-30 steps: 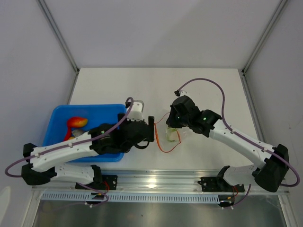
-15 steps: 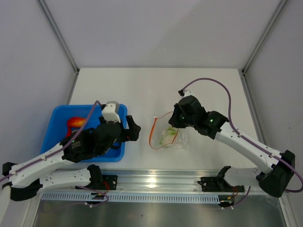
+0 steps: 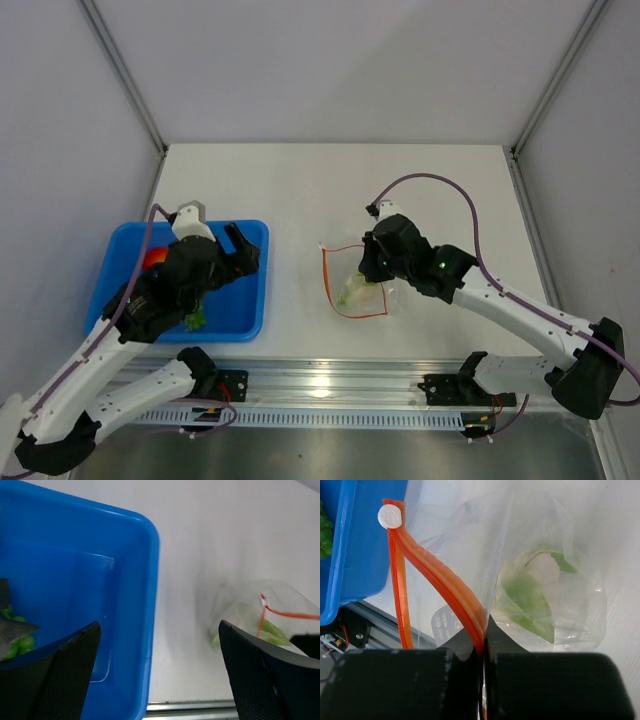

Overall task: Place the food in the zip-top bag and seal the zipper
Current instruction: Pick up the fake fruit from the bin.

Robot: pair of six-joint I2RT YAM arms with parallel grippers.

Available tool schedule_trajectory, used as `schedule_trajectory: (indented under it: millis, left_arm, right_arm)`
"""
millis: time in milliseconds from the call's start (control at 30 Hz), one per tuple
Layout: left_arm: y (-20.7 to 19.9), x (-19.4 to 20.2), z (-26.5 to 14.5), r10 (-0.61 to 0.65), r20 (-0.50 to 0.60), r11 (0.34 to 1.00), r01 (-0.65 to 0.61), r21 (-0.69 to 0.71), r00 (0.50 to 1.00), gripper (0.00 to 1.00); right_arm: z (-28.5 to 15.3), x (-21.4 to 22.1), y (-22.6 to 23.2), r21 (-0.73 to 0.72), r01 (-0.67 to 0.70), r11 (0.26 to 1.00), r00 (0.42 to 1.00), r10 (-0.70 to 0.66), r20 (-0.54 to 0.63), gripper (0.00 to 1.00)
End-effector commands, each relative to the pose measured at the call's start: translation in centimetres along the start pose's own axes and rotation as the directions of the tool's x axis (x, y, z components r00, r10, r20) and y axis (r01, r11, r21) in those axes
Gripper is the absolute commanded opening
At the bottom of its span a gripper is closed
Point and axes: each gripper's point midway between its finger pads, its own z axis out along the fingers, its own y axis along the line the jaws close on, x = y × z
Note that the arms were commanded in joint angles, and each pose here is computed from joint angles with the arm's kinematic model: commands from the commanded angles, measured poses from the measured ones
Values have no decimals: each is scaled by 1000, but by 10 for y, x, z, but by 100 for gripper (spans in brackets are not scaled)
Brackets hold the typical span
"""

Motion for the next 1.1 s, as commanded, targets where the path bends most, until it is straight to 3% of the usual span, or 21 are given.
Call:
schedule_trajectory:
  millis: [0,167,300,400,667,1067]
  left_arm:
    - [14,-7,10,-9,-25,997,7,-77,1000,99]
    - [46,-10,33,-136,-62,972,121,-201,989,99]
    - [78,-12,42,-259,-24,920,239,-311,966,100]
    - [93,-7,44,-333,-18,876,302,-375,943,100]
    - [122,12,47,-439,-33,802,375,-466,898,100]
    - [159,35,27,-543,119,667,513,-540,831,98]
  right_arm:
    - [-5,-14,12,-57,69,996,996,-65,61,0]
    - [-4,-13,13,-42,120,992,991,-118,59,0]
    - [-5,-12,5,-12,155,988,986,-154,57,5]
    - [-2,-5,4,-25,170,985,985,-169,29,0]
    - [-9,3,2,-39,148,988,988,-146,59,0]
    - [-10,9,-8,-24,204,979,978,-204,34,0]
